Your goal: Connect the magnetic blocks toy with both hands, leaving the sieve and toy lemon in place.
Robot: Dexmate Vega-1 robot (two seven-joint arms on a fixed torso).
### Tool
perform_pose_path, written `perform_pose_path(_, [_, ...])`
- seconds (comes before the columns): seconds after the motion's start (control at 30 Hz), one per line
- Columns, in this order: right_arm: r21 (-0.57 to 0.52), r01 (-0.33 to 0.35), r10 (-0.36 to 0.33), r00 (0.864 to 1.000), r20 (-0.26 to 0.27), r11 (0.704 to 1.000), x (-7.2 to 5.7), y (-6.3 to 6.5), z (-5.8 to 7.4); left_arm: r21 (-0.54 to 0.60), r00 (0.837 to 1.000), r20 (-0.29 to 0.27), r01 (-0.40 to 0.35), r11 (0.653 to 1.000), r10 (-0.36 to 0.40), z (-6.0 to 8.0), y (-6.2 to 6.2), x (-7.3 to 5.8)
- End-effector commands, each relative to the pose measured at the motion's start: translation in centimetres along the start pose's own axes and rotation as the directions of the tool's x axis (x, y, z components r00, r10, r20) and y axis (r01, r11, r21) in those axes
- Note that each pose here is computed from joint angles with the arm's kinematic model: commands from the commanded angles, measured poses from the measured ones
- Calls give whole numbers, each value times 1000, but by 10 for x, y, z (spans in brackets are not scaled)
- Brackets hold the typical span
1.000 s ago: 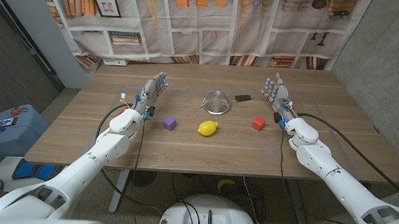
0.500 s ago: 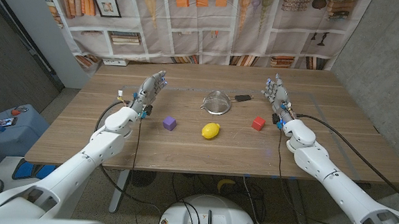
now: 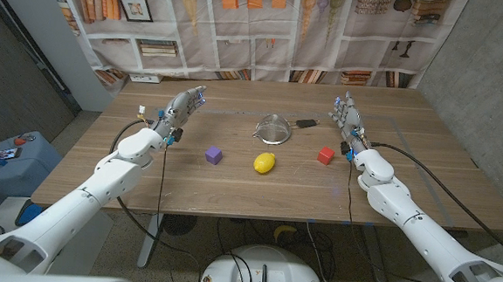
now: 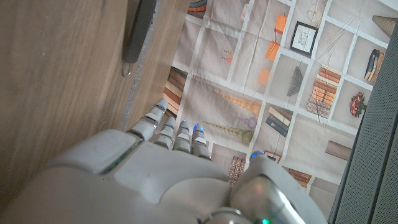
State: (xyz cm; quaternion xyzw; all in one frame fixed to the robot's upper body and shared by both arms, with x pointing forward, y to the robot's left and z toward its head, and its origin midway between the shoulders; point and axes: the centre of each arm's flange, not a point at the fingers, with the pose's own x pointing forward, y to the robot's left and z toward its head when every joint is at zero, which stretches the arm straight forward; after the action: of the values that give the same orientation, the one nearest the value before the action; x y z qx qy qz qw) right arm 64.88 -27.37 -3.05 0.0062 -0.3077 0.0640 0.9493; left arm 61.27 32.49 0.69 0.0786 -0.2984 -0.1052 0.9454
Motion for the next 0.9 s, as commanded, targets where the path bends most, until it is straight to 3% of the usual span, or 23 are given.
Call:
perform_pose_path(0.03, [-10,9,-9,1000,11,1000,-1,-4,0,147,994,-52,105,984,-98,31,5,-10])
perform_pose_path(0.27, [-25,31,-31,999,22,999,-10,-5,1,233,986,-90,158,959,-140,42,6,-19])
perform_pose_path(0.5, [-30,33,-33,999,21,999,-15,-5,1,357,976,-135,210,910,-172,60,8,-28])
perform_pose_path(0.63, [-36,37,-36,999,21,999,-17,-4,1,406,976,-133,215,888,-175,68,10,-31])
perform_pose_path(0.9, [-33,45,-44,999,26,998,-19,-3,1,555,962,-162,274,786,-220,90,11,-28])
